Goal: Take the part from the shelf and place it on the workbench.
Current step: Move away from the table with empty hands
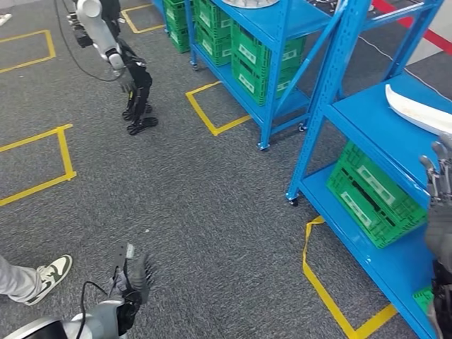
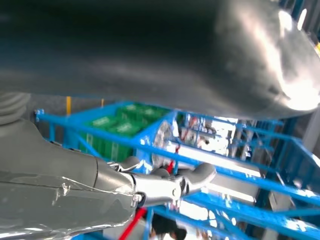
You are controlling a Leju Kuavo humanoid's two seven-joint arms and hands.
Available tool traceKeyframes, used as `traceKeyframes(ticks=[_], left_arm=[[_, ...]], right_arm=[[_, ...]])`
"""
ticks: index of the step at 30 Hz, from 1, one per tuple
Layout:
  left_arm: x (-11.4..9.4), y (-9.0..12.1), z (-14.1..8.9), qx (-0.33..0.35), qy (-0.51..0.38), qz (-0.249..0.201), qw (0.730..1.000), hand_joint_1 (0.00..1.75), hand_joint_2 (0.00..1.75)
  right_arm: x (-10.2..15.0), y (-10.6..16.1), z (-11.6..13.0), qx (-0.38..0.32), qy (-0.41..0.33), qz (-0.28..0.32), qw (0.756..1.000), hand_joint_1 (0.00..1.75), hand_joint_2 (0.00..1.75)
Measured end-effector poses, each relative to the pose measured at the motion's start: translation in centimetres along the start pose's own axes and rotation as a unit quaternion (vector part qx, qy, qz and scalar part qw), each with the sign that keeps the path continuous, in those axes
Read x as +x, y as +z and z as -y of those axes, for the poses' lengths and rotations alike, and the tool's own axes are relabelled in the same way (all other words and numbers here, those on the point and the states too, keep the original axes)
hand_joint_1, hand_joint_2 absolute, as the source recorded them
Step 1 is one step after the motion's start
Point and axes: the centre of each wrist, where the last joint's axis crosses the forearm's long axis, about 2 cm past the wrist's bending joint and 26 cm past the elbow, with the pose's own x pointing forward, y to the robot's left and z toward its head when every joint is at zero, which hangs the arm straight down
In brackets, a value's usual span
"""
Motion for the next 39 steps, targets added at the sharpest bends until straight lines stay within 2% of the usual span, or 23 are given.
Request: traceKeyframes(ticks=[5,18,39], left_arm=[[-0.6,0.4,-0.4,0.004,0.003,-0.004,1.0,0.0,0.0],[-0.5,0.5,-0.8,0.01,0.0,0.002,1.0,0.0,0.0],[-0.6,0.5,-0.7,0.008,-0.001,-0.006,1.0,0.0,0.0]], right_arm=[[-0.5,0.2,-0.1,-0.001,-0.003,-0.011,1.0,0.0,0.0],[-1.3,-0.4,0.0,0.006,-0.014,-0.009,1.0,0.0,0.0],[-2.3,1.0,-0.1,-0.01,-0.015,-0.036,0.999,0.0,0.0]])
